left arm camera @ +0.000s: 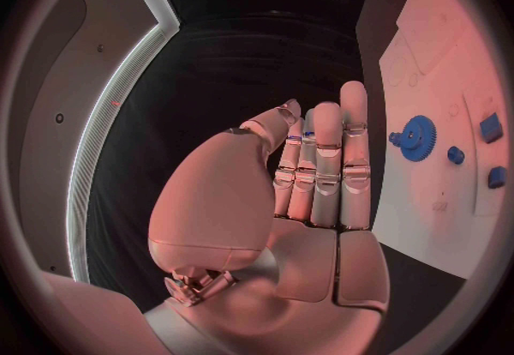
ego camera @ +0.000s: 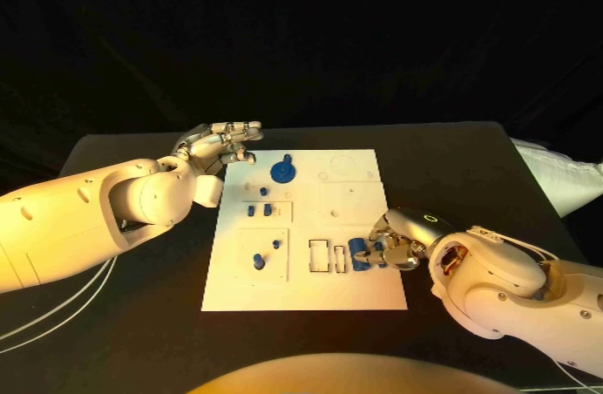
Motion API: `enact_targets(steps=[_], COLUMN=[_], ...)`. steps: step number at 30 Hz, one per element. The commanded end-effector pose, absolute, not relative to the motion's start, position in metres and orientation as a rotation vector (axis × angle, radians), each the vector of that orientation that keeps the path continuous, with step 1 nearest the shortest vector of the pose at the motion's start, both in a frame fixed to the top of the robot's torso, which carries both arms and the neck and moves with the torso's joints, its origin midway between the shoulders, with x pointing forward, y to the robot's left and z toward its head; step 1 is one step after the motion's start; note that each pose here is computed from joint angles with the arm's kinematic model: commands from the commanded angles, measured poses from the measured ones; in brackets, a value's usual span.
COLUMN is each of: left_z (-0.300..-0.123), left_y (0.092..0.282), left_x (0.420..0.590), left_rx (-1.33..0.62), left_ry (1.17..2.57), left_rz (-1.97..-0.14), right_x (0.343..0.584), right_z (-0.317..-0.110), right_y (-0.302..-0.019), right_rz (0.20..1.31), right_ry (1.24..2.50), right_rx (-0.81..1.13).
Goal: Assemble the parts on the task board
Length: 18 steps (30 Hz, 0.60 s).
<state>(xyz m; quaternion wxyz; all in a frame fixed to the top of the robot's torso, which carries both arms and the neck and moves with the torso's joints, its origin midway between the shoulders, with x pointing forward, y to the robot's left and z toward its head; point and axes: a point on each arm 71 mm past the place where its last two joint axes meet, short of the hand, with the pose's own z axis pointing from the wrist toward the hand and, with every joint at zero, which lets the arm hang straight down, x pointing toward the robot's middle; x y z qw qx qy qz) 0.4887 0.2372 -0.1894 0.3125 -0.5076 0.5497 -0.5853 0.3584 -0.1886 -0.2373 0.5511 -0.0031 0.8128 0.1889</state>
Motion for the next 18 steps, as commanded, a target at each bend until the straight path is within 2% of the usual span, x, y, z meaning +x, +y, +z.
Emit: enact_targets(steps=[1, 13, 18], left_z=[-0.189, -0.189, -0.189], left_y=[0.235, 0.234, 0.235], left_x=[0.488, 0.487, 0.487], left_rx=[-1.327, -1.329, -1.330], left_ry=[1.459, 1.466, 1.467], left_rz=[-1.570, -1.574, -1.572], right_x=[0.359, 0.359, 0.359], right_z=[-0.244, -0.257, -0.256], right_y=[-0.186, -0.174, -0.174], right_rz=[0.415, 0.426, 0.441], right_ry=[1.949, 1.989, 1.955], right_rx=[-0.056, -0.062, -0.024])
